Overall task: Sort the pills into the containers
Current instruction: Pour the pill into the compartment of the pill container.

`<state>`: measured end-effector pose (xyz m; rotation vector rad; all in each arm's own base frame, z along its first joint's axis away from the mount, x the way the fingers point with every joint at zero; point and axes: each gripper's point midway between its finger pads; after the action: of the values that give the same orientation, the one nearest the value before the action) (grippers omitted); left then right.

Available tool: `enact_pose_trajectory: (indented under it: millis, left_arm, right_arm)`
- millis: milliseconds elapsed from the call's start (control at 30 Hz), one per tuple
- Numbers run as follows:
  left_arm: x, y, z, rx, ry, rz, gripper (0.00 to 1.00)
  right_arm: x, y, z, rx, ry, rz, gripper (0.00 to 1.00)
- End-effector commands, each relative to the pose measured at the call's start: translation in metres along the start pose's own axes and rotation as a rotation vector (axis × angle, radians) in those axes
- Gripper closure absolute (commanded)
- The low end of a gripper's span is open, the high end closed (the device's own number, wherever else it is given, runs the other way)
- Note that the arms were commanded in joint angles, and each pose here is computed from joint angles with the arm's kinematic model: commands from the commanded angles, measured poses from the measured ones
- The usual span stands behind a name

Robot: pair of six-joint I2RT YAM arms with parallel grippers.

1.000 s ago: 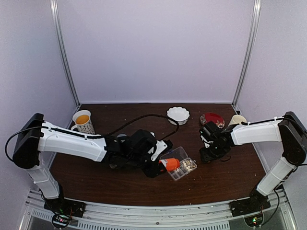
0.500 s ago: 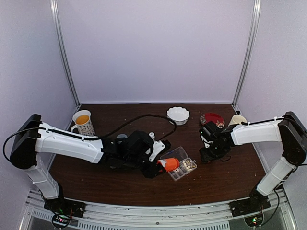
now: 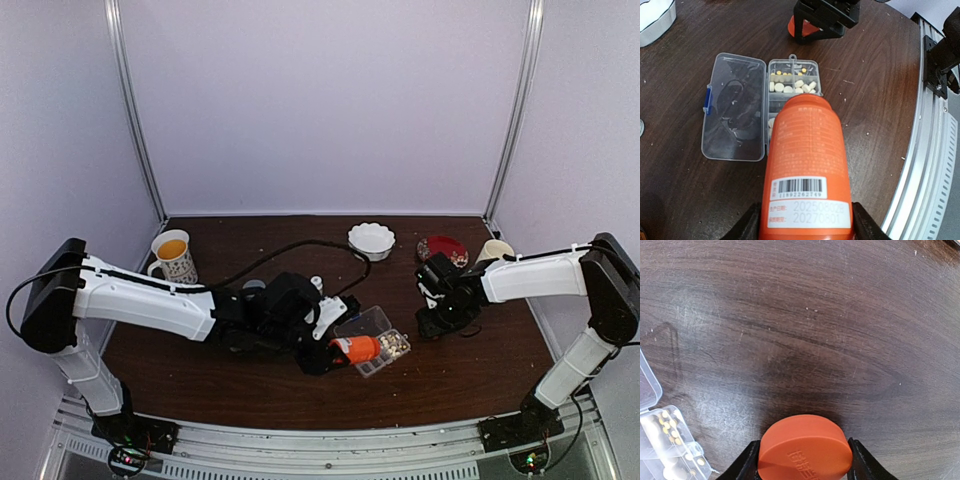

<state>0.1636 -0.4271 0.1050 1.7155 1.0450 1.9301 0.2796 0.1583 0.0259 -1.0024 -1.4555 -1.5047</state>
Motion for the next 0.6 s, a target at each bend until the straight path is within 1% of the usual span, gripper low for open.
enact_pose_trajectory:
  millis: [0,333,400,567]
  left_arm:
    - [0.005,0.021,-0.013,-0.020,-0.046,-0.073,1.00]
    - [-0.019,-0.001,-0.010,0.001,-0.033,0.004,1.00]
    - [-0.015,0.002,-0.008,0.001,-0.022,0.002,1.00]
    - [0.006,0.022,-0.005,-0.026,0.000,-0.049,1.00]
  right_arm:
    - [0.002,0.008,0.004,0.005,0.007,-0.009,1.00]
    - [0.002,0.007,0.003,0.005,0.005,-0.008,1.00]
    - [0.002,0.007,0.003,0.005,0.004,-0.008,1.00]
    - [0.002,0.007,0.003,0.003,0.005,-0.009,1.00]
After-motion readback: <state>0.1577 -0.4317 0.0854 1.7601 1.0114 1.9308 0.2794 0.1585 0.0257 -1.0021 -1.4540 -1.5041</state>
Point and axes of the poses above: each gripper's point midway between its finger pads, its own x axis back along the fingers, its own z axis along the line the jaws close on, y = z × x, and after that the axes turned 14 degrees about -x, right-handed
